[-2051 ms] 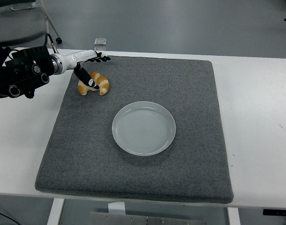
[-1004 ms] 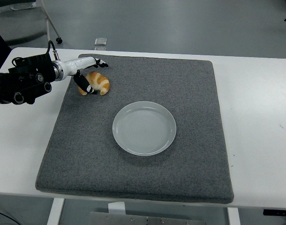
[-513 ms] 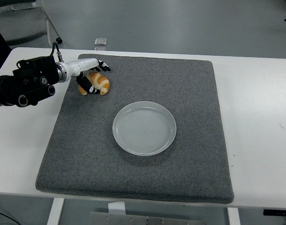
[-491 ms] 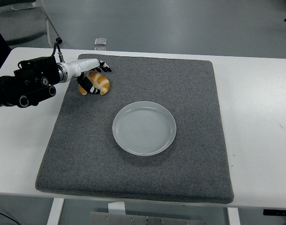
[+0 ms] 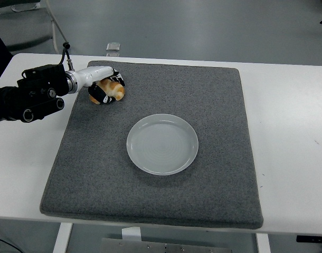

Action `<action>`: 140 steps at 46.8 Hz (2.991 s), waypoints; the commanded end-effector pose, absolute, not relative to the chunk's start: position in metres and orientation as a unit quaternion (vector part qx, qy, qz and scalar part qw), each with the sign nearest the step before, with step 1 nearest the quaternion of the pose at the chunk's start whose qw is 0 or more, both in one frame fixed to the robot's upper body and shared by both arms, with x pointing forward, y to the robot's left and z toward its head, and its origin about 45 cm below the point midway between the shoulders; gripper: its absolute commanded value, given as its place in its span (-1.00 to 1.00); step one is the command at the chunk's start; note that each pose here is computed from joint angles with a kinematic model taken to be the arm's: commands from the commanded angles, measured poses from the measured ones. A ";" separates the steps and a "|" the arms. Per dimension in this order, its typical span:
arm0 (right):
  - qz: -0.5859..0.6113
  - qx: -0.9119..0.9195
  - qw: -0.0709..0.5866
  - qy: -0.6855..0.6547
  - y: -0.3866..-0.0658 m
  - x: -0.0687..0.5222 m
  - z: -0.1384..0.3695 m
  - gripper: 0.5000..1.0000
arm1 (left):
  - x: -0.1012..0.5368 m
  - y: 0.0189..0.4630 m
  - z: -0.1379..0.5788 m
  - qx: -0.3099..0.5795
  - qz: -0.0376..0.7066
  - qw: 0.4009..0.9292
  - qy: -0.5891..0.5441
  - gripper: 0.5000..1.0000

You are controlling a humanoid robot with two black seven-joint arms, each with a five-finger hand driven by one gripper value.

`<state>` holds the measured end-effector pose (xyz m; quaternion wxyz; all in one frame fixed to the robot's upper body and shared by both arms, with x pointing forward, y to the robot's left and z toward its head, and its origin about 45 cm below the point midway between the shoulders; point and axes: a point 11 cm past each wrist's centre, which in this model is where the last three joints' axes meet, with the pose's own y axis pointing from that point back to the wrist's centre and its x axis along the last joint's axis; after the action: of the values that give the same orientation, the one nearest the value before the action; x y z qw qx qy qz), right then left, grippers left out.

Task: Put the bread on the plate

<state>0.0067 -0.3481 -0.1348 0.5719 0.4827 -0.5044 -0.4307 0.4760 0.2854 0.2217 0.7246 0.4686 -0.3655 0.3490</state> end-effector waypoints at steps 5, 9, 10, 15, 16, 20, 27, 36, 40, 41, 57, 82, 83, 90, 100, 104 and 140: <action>-0.431 0.483 0.572 -0.504 -0.348 0.007 -0.135 0.72 | 0.475 0.283 0.221 0.472 0.336 0.722 -0.377 -1.00; -0.431 0.483 0.572 -0.504 -0.348 0.007 -0.135 0.73 | 0.474 0.282 0.220 0.473 0.332 0.722 -0.380 -1.00; -0.431 0.483 0.572 -0.504 -0.348 0.007 -0.135 0.72 | 0.474 0.282 0.220 0.474 0.332 0.721 -0.380 -1.00; -0.431 0.483 0.572 -0.504 -0.348 0.007 -0.135 0.72 | 0.475 0.282 0.222 0.474 0.333 0.720 -0.382 -1.00; -0.431 0.483 0.572 -0.504 -0.348 0.007 -0.135 0.73 | 0.475 0.282 0.222 0.474 0.333 0.720 -0.382 -1.00; -0.431 0.483 0.572 -0.504 -0.348 0.007 -0.135 0.73 | 0.478 0.280 0.228 0.470 0.336 0.718 -0.388 -1.00; -0.431 0.483 0.572 -0.504 -0.348 0.007 -0.135 0.73 | 0.483 0.273 0.240 0.459 0.338 0.719 -0.397 -1.00; -0.431 0.483 0.572 -0.504 -0.348 0.007 -0.135 0.73 | 0.492 0.268 0.272 0.443 0.346 0.717 -0.412 -1.00; -0.431 0.483 0.572 -0.504 -0.348 0.007 -0.135 0.73 | 0.497 0.270 0.291 0.438 0.353 0.711 -0.423 -1.00; -0.431 0.483 0.572 -0.504 -0.348 0.007 -0.135 0.72 | 0.498 0.269 0.295 0.436 0.352 0.712 -0.424 -1.00; -0.431 0.483 0.572 -0.504 -0.348 0.007 -0.135 0.73 | 0.502 0.257 0.379 0.391 0.353 0.723 -0.447 -1.00; -0.431 0.483 0.572 -0.504 -0.348 0.007 -0.135 0.72 | 0.472 0.194 0.438 0.328 0.282 0.749 -0.502 -1.00; -0.431 0.483 0.572 -0.504 -0.348 0.007 -0.135 0.72 | 0.470 0.190 0.437 0.325 0.277 0.751 -0.503 -1.00; -0.431 0.483 0.572 -0.504 -0.348 0.007 -0.135 0.72 | 0.454 0.165 0.428 0.308 0.239 0.770 -0.506 -1.00; -0.431 0.483 0.572 -0.504 -0.348 0.007 -0.135 0.72 | 0.433 0.128 0.404 0.285 0.165 0.786 -0.523 -1.00; -0.431 0.483 0.572 -0.504 -0.348 0.007 -0.135 0.72 | 0.426 0.118 0.387 0.285 0.138 0.788 -0.527 -1.00; -0.430 0.483 0.572 -0.504 -0.348 0.007 -0.135 0.73 | 0.387 0.087 0.287 0.291 0.021 0.801 -0.523 -1.00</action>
<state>0.0067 -0.3481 -0.1348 0.5719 0.4827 -0.5045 -0.4307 0.3889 0.0834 0.2942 0.8027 0.2843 -0.5236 0.0271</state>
